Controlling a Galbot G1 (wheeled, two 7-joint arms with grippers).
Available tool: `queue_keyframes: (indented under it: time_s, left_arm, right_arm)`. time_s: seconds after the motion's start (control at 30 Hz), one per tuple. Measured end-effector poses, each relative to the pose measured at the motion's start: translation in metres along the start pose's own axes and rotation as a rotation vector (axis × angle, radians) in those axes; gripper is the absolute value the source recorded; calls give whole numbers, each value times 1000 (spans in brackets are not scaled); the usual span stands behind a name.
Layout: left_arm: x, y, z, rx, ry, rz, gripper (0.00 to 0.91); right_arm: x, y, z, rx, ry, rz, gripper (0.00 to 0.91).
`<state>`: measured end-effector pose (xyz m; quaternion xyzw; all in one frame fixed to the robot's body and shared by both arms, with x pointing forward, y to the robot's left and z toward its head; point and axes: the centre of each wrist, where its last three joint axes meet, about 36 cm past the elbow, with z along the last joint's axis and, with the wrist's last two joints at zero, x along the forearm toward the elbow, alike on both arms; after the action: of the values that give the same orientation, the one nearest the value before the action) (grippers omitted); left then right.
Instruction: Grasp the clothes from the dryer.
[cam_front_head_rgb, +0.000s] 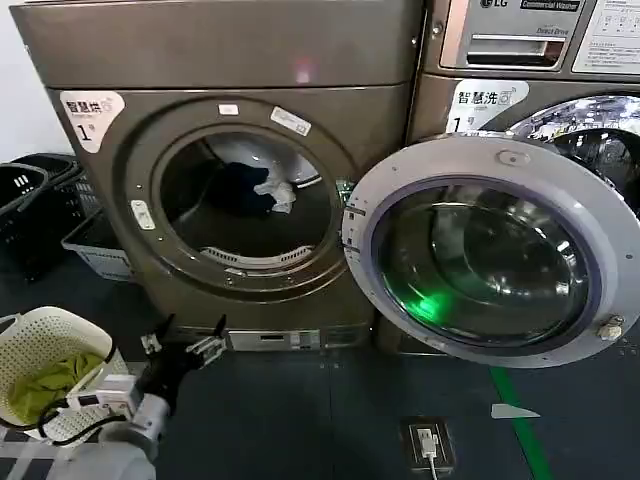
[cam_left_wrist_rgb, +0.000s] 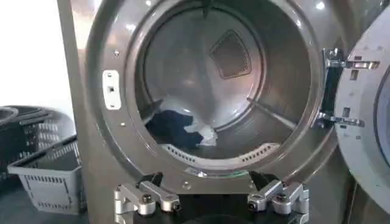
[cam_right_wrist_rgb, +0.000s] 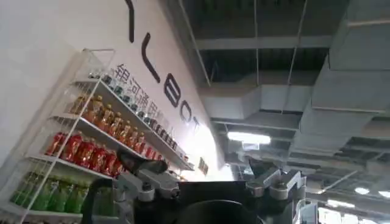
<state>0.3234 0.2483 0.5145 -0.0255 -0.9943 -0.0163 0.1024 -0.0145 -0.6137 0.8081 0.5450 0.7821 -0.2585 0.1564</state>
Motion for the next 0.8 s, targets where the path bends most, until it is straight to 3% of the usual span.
queue_keyframes:
  time_s: [0.8]
  left_arm:
    - [-6, 1, -4, -11, -11, 15, 907]
  right_arm:
    - [-1, 0, -2, -3, -41, -6, 907]
